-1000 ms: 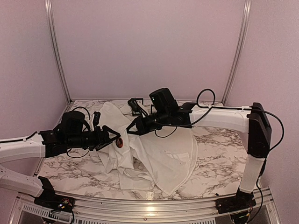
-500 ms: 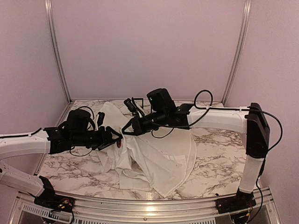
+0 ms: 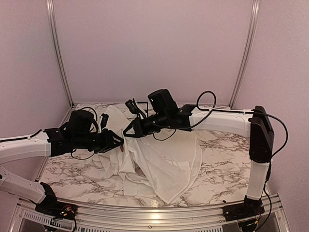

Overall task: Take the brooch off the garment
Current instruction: Pick up the brooch from the flattened clothing.

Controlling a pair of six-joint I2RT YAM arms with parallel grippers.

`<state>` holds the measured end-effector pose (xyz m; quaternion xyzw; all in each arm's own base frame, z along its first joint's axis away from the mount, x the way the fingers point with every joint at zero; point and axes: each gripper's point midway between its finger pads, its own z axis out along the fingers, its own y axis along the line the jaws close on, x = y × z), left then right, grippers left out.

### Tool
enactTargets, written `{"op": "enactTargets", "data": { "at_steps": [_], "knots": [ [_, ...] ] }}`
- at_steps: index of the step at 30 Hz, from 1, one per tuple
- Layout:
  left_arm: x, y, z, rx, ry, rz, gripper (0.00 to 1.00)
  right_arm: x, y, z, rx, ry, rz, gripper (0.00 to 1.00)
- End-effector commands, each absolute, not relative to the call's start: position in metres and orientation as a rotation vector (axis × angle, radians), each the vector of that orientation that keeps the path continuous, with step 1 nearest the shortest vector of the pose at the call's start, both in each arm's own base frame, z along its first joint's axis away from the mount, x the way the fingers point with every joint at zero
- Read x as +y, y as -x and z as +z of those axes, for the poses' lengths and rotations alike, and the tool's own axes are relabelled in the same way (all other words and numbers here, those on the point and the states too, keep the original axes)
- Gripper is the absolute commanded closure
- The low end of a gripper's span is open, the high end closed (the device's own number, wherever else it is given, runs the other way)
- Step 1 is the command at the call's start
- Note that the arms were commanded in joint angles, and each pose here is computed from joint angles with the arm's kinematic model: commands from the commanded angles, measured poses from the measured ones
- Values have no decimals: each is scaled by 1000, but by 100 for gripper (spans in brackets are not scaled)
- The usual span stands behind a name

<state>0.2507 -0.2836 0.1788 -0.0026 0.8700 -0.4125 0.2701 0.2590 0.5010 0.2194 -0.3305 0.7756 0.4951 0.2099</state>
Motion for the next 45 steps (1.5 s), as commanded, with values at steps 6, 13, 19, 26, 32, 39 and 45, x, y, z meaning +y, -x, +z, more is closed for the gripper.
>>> {"op": "enactTargets", "data": {
  "at_steps": [6,13,19,26,32,39,45],
  "knots": [
    [-267,-244,178,2392,-11,-1008,77,500,-274,235,2139,903,1268,100],
    [-268,-242,172,2419,-25,-1001,89,509,-264,235,2142,956,1180,100],
    [-267,-244,174,2408,-18,-999,94,507,-266,227,2161,953,1133,100],
    [-268,-246,176,2381,-37,-996,100,494,-276,217,2204,902,1014,100],
    [-261,-259,197,2202,37,-1029,100,486,-274,204,2237,876,974,100],
    [-251,-276,222,2034,84,-967,100,490,-262,198,2250,893,972,100],
    [-240,-282,227,1983,85,-865,100,487,-256,195,2253,913,940,100]
  ]
}}
